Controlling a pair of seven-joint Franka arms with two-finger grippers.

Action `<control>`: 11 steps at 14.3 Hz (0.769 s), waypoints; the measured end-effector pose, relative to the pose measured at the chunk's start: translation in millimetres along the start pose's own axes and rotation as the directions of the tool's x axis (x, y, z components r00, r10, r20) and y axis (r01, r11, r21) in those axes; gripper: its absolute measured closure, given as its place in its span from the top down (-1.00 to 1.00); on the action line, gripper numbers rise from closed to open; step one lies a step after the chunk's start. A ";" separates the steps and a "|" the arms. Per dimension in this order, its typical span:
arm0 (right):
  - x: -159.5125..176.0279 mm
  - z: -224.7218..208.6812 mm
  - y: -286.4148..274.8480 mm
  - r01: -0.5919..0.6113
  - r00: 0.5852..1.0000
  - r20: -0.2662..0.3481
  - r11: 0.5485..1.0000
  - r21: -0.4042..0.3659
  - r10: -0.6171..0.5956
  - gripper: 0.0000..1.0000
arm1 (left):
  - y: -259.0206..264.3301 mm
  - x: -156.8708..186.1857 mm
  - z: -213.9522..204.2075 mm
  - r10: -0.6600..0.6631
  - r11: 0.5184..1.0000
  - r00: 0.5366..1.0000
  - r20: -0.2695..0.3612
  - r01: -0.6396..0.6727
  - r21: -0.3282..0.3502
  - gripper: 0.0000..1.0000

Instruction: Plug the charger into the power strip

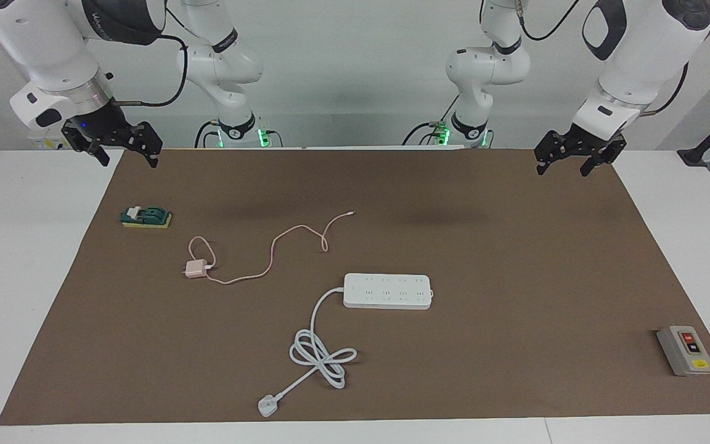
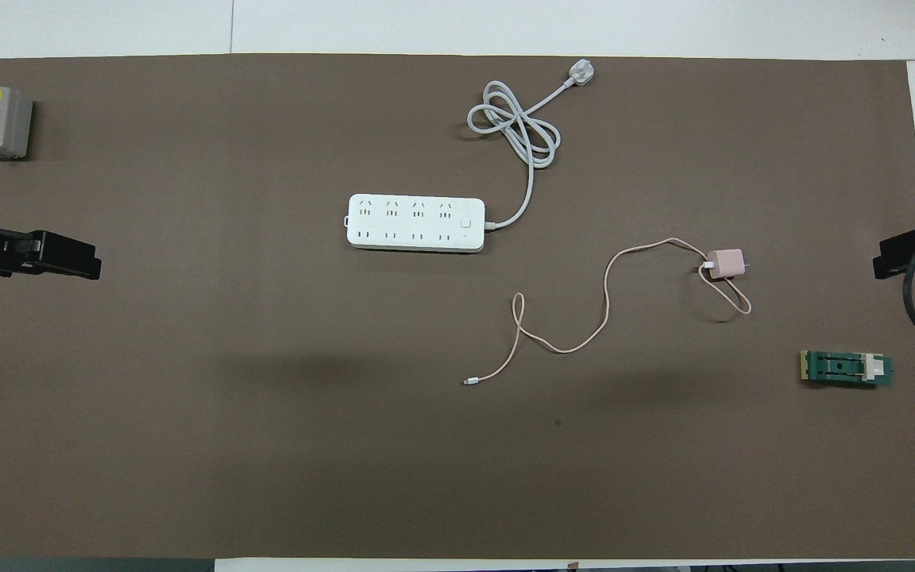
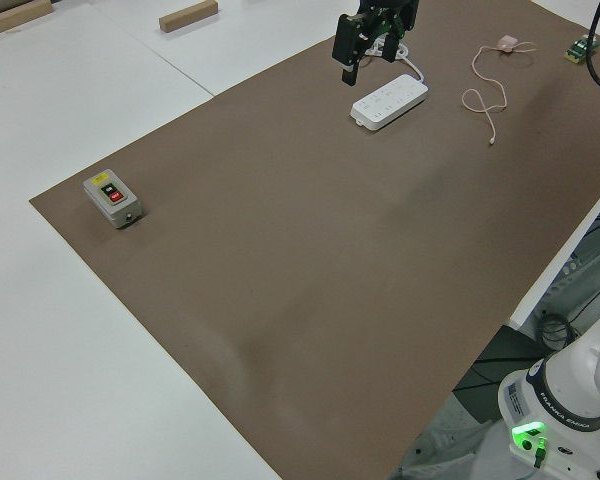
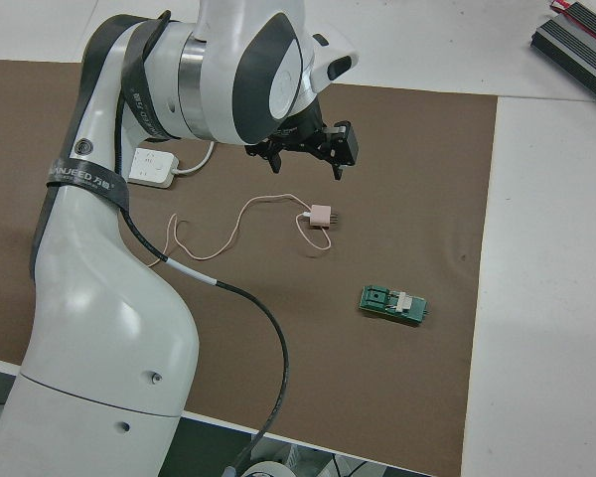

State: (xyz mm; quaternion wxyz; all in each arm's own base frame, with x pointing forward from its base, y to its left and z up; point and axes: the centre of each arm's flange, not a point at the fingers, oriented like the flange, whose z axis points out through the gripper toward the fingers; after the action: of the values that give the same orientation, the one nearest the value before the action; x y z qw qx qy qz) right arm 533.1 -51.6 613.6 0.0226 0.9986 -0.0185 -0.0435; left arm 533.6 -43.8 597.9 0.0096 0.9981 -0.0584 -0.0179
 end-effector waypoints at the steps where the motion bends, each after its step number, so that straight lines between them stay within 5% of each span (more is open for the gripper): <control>1: 0.0 0.0 0.0 0.000 1.000 0.000 1.000 0.000 0.000 1.00 | 0.0 0.0 0.0 0.000 1.000 1.000 0.000 0.000 0.000 1.00; 11: 0.0 0.2 14.6 -0.046 0.999 -0.008 0.999 -0.007 0.046 1.00 | 0.0 0.0 0.0 0.000 1.000 1.000 0.000 0.000 0.000 1.00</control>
State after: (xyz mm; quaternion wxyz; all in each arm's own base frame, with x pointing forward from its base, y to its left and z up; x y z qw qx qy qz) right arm 532.5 -66.2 614.1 0.0271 0.9980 -0.0414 -0.0393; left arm 533.6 -43.8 597.9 0.0096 0.9981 -0.0584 -0.0179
